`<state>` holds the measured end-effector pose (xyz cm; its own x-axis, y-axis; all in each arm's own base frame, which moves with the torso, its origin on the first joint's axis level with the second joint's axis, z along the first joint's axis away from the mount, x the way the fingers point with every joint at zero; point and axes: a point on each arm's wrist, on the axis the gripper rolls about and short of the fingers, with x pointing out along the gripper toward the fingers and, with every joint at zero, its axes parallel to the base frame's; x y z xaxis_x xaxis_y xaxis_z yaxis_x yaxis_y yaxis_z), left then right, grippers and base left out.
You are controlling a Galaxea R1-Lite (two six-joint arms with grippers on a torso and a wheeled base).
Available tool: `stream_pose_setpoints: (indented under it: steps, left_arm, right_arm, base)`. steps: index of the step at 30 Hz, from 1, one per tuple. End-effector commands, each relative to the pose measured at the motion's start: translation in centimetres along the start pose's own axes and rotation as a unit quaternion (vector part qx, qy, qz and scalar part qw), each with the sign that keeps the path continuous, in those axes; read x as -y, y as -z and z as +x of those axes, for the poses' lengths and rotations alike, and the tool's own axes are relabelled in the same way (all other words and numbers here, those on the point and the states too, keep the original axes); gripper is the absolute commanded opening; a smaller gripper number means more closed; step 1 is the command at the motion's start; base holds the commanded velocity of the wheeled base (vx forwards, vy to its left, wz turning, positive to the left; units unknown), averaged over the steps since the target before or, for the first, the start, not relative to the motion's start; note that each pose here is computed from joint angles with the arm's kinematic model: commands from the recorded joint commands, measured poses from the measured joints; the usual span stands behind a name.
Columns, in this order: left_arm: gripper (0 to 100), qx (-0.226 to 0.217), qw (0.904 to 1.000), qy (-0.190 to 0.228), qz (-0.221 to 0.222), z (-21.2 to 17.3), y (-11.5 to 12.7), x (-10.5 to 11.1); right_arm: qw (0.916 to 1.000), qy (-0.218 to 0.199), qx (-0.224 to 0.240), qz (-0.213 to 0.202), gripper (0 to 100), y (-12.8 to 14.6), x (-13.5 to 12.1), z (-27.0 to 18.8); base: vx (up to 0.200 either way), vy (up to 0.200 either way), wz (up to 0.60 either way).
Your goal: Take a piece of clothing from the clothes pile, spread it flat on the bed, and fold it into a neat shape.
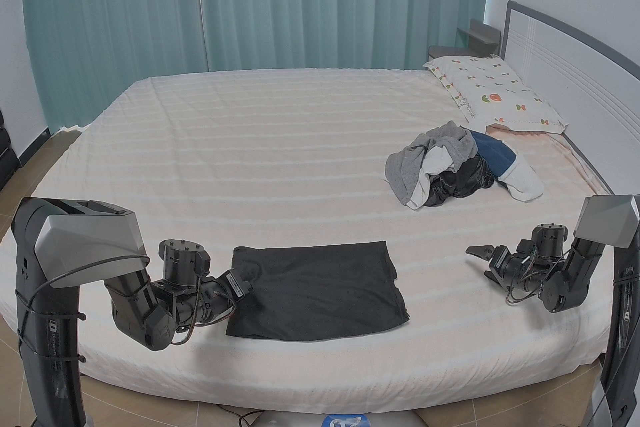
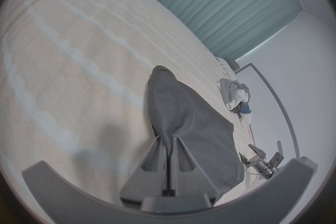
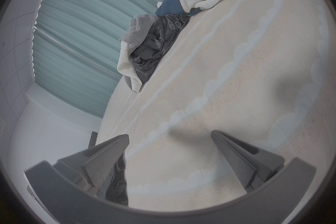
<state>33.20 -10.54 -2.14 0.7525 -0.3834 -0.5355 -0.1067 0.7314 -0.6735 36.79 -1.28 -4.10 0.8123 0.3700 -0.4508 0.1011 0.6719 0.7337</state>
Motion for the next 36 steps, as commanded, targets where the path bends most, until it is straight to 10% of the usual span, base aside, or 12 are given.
stream_pose_setpoints:
  steps: [1, 17, 36]
  left_arm:
    - [0, 0.005, 0.9999, 0.004, -0.009, -0.04, -0.16, 0.15]
    - [0, 0.02, 0.9996, -0.019, -0.008, -0.06, -0.21, -0.19]
    - [0, 0.049, 0.9975, -0.047, -0.017, -0.56, -0.82, -0.73]
  right_arm:
    - [1.0, 0.0, -0.001, 0.0, 100, 0.06, 0.05, 0.05]
    - [1.0, 0.001, -0.002, -0.002, 100, 0.18, 0.05, 0.01]
    - [1.0, 0.003, -0.003, -0.004, 100, 0.28, 0.13, -0.01]
  base:
    - [0.0, 0.0, 0.0]
    - [0.0, 0.0, 0.0]
    - [0.0, 0.2, 0.0]
